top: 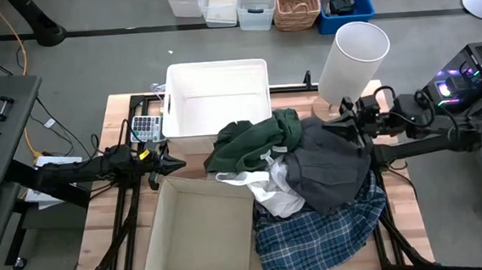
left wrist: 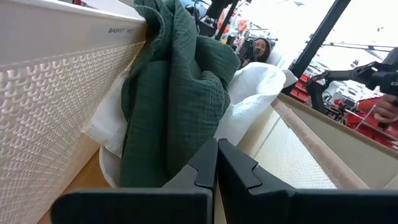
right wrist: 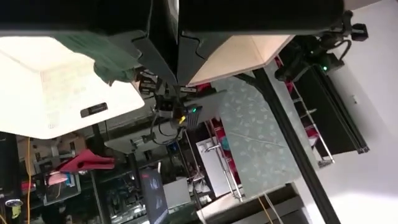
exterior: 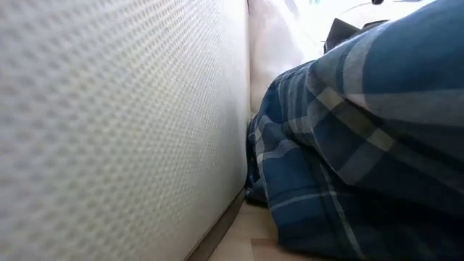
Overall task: Sort clothes
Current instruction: Put the grey pants into the laundry organizer
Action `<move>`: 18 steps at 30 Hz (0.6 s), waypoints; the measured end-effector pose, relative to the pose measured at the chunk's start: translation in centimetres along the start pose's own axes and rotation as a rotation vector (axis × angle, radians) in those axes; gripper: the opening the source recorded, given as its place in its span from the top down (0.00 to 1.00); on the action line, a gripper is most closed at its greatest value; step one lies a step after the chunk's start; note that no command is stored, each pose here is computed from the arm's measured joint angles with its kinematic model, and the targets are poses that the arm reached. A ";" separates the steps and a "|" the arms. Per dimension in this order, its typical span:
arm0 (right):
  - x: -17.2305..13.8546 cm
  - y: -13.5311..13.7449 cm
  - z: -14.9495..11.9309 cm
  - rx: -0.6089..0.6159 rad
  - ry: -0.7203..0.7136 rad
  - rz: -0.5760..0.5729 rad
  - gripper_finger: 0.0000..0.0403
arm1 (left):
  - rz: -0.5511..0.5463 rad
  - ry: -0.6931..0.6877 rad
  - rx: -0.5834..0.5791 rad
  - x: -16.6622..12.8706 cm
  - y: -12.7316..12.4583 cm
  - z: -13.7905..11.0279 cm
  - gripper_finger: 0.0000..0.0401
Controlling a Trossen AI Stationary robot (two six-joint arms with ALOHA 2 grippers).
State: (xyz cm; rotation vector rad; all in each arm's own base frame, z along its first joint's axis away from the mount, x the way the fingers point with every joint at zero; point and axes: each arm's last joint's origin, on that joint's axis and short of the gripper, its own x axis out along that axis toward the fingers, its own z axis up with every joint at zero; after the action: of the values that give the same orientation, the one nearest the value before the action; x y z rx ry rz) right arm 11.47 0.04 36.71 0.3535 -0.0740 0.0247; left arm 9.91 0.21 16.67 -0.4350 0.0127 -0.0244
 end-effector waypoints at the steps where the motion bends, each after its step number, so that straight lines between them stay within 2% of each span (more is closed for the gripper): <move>1: 0.1 0.1 0.4 0.013 0.012 -0.002 1.00 | 0.000 0.000 0.000 0.0 0.0 0.0 1.00; 6: 0.0 0.5 1.0 0.069 0.125 0.006 1.00 | 0.000 0.000 0.000 0.0 0.0 0.0 1.00; 11: -0.2 0.3 0.4 0.110 0.219 -0.019 1.00 | 0.000 0.000 0.000 0.0 0.0 0.0 1.00; 18: -0.4 0.2 -0.1 0.132 0.272 -0.027 1.00 | 0.000 0.000 0.000 0.0 0.0 0.0 1.00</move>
State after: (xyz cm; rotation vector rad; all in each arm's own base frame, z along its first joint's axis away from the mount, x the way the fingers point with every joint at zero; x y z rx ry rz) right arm 11.11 0.29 36.64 0.4799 0.2024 0.0507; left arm 9.91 0.21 16.67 -0.4350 0.0127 -0.0247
